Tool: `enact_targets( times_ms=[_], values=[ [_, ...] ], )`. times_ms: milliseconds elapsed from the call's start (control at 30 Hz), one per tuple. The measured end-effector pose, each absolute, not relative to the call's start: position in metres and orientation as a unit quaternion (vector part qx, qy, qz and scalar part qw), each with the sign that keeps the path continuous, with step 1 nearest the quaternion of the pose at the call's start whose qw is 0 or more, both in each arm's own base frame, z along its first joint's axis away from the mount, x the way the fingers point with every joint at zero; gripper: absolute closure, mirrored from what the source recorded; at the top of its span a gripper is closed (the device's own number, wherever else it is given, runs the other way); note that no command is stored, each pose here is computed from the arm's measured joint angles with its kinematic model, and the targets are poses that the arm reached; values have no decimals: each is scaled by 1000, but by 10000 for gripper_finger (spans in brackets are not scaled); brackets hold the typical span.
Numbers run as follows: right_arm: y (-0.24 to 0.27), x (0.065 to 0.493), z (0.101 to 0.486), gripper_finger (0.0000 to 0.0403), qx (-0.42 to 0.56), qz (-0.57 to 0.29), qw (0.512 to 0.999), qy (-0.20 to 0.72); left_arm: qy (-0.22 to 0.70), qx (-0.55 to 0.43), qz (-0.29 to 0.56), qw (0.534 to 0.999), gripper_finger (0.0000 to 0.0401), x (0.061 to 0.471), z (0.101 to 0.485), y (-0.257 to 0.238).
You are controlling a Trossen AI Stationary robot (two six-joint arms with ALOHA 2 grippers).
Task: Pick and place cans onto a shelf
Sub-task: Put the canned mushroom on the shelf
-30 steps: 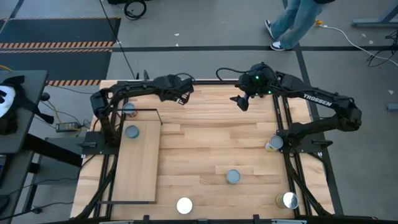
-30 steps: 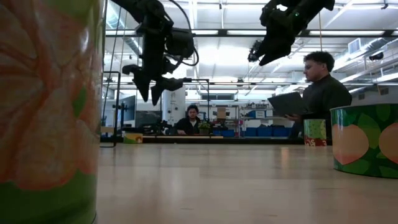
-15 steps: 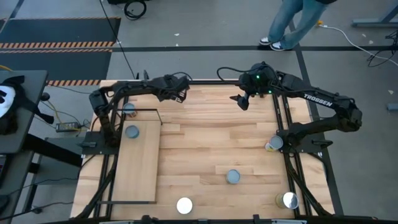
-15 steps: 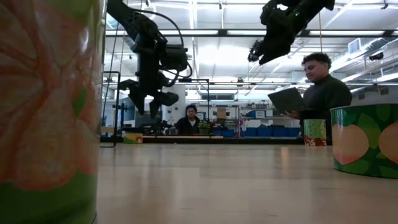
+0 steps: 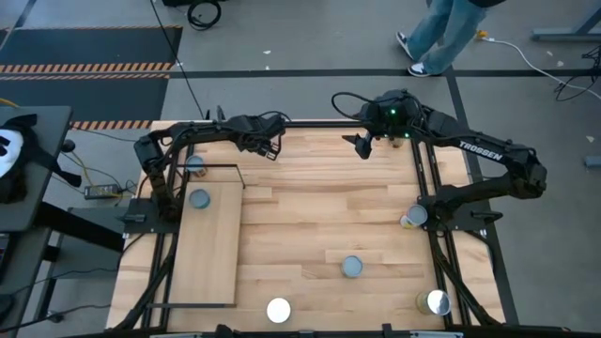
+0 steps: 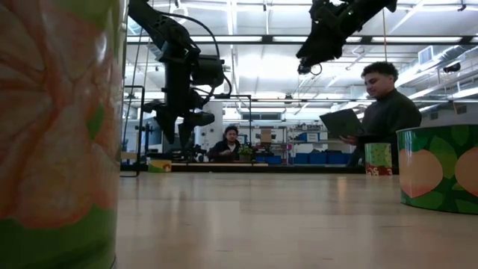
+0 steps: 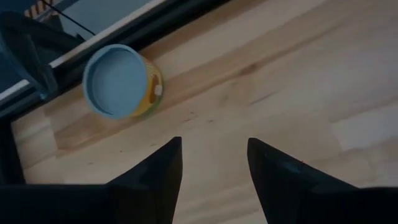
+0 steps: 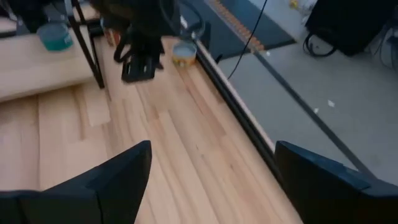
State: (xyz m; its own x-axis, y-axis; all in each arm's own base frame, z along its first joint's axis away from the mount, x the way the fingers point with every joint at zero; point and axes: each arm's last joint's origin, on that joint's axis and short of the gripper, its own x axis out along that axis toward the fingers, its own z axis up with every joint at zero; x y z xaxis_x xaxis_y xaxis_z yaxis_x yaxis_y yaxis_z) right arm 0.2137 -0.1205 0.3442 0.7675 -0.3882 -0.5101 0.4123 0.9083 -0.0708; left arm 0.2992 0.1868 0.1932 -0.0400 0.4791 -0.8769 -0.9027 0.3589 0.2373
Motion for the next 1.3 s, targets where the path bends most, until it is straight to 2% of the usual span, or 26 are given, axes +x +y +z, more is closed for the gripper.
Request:
enact_targets(
  times_ms=[267, 667, 867, 1100, 1300],
  values=[
    [-122, 217, 351, 55, 12, -217, 949, 230, 518, -244, 479, 665, 216, 300, 191, 182],
    [-124, 220, 360, 55, -3, -222, 958, 180, 517, -305, 501, 623, 216, 295, 190, 176],
    [-125, 221, 363, 55, -8, -224, 961, 165, 563, -286, 505, 588, 217, 286, 189, 168],
    [-125, 222, 364, 55, -9, -224, 961, 160, 564, -250, 506, 603, 226, 287, 198, 160],
    [-125, 222, 365, 55, -10, -224, 961, 159, 539, -259, 508, 619, 203, 282, 206, 172]
  ],
)
